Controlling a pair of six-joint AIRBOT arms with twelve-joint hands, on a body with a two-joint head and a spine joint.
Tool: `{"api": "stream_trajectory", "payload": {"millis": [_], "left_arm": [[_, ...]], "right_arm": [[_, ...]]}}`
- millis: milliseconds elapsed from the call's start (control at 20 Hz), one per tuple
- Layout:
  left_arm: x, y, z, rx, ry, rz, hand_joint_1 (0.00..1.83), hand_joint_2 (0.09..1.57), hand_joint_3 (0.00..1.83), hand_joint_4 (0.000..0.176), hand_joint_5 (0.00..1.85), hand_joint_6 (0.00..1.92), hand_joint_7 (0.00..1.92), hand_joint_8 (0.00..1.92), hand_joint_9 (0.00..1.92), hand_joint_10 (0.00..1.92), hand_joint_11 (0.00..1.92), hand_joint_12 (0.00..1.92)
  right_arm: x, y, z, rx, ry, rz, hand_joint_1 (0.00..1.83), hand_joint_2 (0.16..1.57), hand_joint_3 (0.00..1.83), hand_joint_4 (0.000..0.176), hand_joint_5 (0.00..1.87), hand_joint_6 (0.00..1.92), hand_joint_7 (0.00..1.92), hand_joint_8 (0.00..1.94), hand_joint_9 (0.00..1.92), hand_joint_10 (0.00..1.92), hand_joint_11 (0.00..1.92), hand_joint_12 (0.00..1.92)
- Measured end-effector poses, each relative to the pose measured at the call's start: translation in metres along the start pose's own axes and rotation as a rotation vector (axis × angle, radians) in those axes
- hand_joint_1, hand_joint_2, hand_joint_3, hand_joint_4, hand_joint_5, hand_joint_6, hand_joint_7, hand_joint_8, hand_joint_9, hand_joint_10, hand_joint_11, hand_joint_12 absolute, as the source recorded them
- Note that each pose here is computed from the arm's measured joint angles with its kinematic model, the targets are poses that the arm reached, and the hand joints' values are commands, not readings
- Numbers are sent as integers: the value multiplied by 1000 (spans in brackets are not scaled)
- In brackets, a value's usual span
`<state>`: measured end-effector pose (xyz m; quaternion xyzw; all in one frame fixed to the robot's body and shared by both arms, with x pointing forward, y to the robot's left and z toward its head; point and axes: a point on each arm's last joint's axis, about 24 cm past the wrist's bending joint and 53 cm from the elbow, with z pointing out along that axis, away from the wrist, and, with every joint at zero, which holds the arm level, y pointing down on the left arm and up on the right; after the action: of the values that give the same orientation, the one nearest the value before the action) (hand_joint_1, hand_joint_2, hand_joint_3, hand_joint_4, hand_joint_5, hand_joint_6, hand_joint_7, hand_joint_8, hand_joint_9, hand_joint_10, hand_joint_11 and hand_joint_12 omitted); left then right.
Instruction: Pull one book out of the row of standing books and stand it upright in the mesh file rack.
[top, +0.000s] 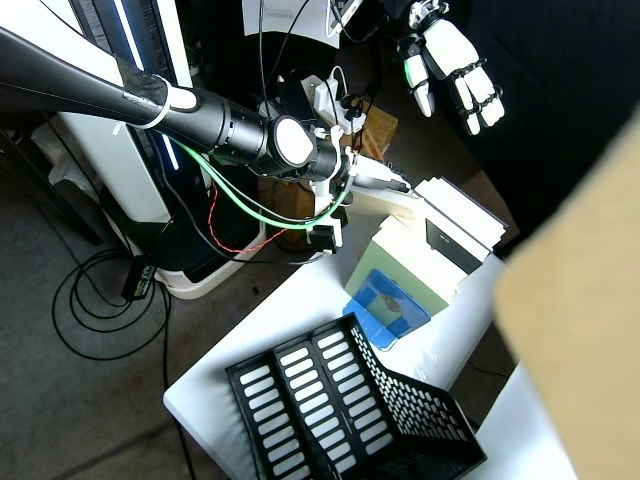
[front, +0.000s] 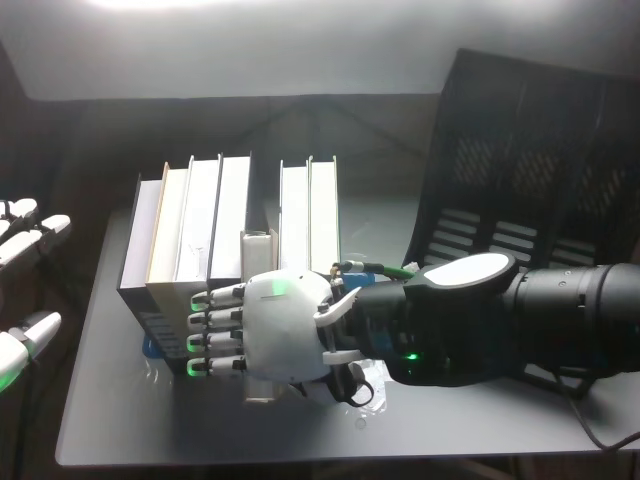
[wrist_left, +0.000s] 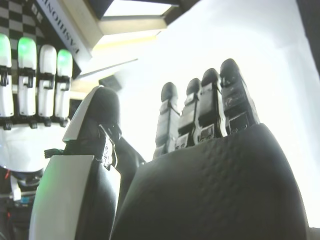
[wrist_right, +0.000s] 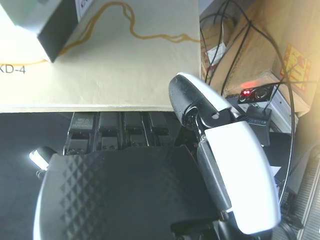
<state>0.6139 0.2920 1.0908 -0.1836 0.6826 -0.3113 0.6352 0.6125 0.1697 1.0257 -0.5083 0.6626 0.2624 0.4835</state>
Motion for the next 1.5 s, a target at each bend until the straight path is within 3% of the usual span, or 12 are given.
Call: {"api": "stream_trajectory", "payload": {"millis": [400, 550, 600, 650, 750, 900, 1000, 1200, 1250, 1350, 1400, 1500], "left_arm": [[0, 3, 2, -3, 3, 5, 532, 1465, 2, 18, 178, 14, 0, 0, 0, 0, 0, 0], [3, 4, 1, -8, 5, 1, 588, 1458, 0, 27, 170, 6, 0, 0, 0, 0, 0, 0], [3, 4, 1, -8, 6, 1, 563, 1468, 2, 31, 149, 3, 0, 0, 0, 0, 0, 0], [3, 4, 1, -9, 6, 0, 554, 1467, 2, 27, 147, 4, 0, 0, 0, 0, 0, 0], [3, 4, 1, -9, 5, 1, 553, 1469, 2, 16, 166, 11, 0, 0, 0, 0, 0, 0], [6, 7, 1, -17, 9, -9, 536, 1475, 4, 24, 161, 6, 0, 0, 0, 0, 0, 0], [6, 7, 1, -17, 8, -9, 506, 1481, 5, 28, 159, 4, 0, 0, 0, 0, 0, 0], [7, 6, 1, -12, 11, -7, 490, 1491, 4, 28, 153, 2, 0, 0, 0, 0, 0, 0], [7, 6, 1, -14, 10, -8, 500, 1483, 0, 33, 154, 1, 0, 0, 0, 0, 0, 0], [6, 6, 1, -15, 9, -9, 498, 1483, 0, 33, 150, 0, 0, 0, 0, 0, 0, 0], [6, 7, 1, -17, 8, -9, 497, 1483, 0, 25, 153, 2, 4, 2, 0, 0, 0, 0], [6, 7, 1, -18, 8, -10, 482, 1485, 0, 22, 157, 3, 0, 0, 0, 0, 0, 0]], "right_arm": [[0, -1, 0, -1, 0, 6, 0, 1571, 286, 0, 0, 0, 0, 0, 0, 0, 0, 0], [0, -1, 0, -1, 0, 16, 0, 1571, 286, 0, 0, 0, 0, 0, 0, 0, 0, 0], [0, -1, 0, -1, 0, 16, 1007, 1207, 69, 0, 903, 404, 711, 1143, 719, 1152, 660, 1349], [-1, 2, 0, -12, -7, 23, 1220, 1125, 16, 0, 1020, 581, 945, 1247, 836, 1461, 715, 1701], [-3, 9, 3, -23, -9, 23, 1224, 1021, 0, 0, 1268, 457, 1067, 1577, 929, 1779, 864, 1899], [0, 26, 5, -59, -9, 19, 1278, 1084, 0, 0, 1192, 414, 991, 1274, 851, 1563, 748, 1778], [0, 25, 5, -58, -11, 21, 1186, 1106, 3, 0, 1018, 905, 1026, 1761, 890, 1884, 919, 1915], [-3, 28, 2, -68, -17, -7, 1177, 1094, 0, 0, 1013, 1005, 1137, 1702, 961, 1834, 1099, 1919], [-6, 29, 0, -75, -23, -21, 1159, 791, 770, 0, 919, 1316, 1046, 1863, 935, 1915, 1107, 1921], [-12, 32, -5, -83, -32, -44, 1142, 733, 878, 0, 937, 1358, 1123, 1843, 1018, 1920, 1166, 1921], [-16, 32, -7, -86, -37, -52, 1210, 683, 1125, 0, 887, 1443, 966, 1852, 1027, 1921, 1152, 1921], [-18, 34, -14, -90, -40, -77, 1184, 763, 1134, 0, 776, 1612, 850, 1937, 933, 1921, 1007, 1921]]}}
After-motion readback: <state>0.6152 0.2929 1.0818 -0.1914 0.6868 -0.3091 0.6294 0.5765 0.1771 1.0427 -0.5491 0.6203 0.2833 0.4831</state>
